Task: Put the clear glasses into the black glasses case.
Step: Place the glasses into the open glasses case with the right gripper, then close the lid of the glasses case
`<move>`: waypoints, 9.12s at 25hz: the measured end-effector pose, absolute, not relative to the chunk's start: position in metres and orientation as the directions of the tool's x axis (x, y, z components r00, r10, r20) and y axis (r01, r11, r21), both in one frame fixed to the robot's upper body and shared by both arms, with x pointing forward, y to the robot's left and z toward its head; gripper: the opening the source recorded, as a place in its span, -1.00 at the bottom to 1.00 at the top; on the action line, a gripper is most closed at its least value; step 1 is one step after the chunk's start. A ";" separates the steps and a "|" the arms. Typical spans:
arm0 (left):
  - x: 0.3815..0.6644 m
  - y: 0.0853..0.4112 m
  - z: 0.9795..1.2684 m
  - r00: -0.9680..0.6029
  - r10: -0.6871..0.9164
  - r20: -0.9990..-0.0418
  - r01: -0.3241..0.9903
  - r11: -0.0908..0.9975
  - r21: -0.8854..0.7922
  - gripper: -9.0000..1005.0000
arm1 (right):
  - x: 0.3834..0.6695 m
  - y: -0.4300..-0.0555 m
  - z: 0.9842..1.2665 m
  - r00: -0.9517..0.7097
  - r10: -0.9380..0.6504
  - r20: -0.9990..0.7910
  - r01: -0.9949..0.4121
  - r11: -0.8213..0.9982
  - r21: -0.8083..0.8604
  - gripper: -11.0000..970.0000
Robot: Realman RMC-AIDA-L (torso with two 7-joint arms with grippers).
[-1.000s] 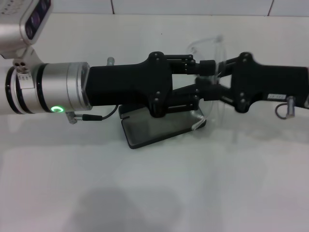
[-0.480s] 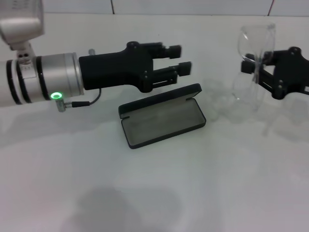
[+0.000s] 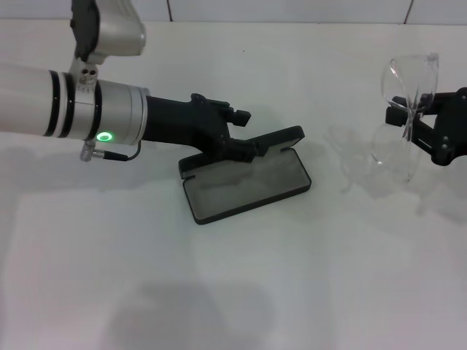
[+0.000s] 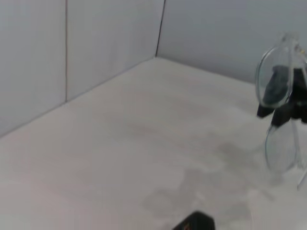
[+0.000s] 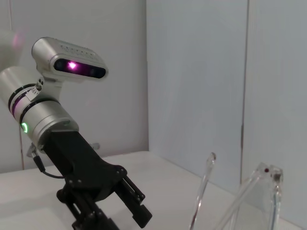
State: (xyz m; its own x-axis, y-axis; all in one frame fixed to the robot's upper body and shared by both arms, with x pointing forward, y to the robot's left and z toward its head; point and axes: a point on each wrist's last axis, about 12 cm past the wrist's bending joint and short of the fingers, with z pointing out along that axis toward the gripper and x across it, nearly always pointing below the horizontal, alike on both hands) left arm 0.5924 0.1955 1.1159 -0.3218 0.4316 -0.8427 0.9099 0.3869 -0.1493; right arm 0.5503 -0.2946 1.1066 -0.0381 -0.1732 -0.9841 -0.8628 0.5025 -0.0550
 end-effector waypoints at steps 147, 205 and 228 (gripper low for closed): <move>0.540 0.264 1.113 -0.243 0.011 -0.970 0.875 0.434 -0.214 0.37 | 0.520 -0.097 1.099 0.669 -0.739 -0.070 -0.450 -0.328 -0.831 -0.65; 0.541 0.258 1.113 -0.245 0.013 -0.969 0.880 0.422 -0.217 0.37 | 0.523 -0.109 1.096 0.613 -0.781 -0.114 -0.524 -0.295 -0.799 -0.45; 0.541 0.265 1.113 -0.242 0.022 -0.970 0.876 0.434 -0.209 0.36 | 0.513 -0.102 1.101 0.597 -0.769 -0.229 -0.606 -0.245 -0.757 -0.46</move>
State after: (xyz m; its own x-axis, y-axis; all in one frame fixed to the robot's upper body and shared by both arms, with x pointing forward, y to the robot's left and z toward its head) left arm 0.5407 0.2645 1.1133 -0.2420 0.0215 -0.9700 0.8764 0.4338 -0.2091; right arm 0.5133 -0.1023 1.1013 0.5967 -0.7692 -0.2289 -0.6062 -0.2451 -0.7566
